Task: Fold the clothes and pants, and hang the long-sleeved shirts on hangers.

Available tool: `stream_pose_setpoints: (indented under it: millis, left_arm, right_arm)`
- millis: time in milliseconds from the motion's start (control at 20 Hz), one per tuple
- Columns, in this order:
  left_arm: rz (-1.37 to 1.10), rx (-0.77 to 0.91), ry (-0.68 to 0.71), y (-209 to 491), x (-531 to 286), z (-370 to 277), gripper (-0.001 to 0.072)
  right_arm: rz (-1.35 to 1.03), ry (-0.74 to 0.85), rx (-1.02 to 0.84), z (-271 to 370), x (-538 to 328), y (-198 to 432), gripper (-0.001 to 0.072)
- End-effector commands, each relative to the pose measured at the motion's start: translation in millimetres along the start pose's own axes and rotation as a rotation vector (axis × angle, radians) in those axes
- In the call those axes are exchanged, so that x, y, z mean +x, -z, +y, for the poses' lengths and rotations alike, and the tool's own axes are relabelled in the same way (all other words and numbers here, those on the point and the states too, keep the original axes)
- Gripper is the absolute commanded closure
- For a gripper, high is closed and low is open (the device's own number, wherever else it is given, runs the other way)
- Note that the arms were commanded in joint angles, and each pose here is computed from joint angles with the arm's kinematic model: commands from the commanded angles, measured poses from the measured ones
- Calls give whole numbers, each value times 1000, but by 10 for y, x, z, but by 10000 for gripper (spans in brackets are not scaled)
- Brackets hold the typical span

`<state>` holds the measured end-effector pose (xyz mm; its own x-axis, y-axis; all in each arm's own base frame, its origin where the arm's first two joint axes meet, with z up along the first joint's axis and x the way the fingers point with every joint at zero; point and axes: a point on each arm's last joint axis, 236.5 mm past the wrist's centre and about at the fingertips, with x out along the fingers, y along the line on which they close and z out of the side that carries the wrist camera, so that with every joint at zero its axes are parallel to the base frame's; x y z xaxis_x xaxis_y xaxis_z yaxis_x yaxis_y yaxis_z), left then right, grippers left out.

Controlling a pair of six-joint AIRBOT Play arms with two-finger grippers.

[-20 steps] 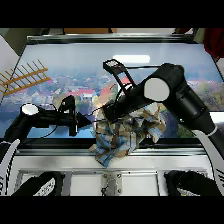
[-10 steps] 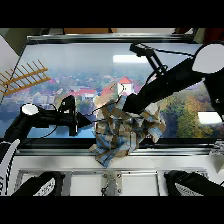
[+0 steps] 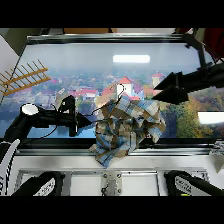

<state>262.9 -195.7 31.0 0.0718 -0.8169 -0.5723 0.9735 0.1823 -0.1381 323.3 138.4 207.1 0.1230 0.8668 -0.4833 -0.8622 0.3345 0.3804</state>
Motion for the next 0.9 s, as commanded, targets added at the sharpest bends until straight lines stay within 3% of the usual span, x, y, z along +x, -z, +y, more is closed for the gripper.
stream_pose_setpoints:
  millis: [0,400,850]
  left_arm:
    - [0,1,1,0,0,-5,694]
    - [-1,1,10,-2,1,-26,694]
    - [-1,0,10,-3,1,-26,694]
  right_arm:
    - [-244,22,-88,-369,-311,333,48]
    - [-284,-68,-12,-826,55,969,48]
    - [-205,-291,-34,-565,812,1033,48]
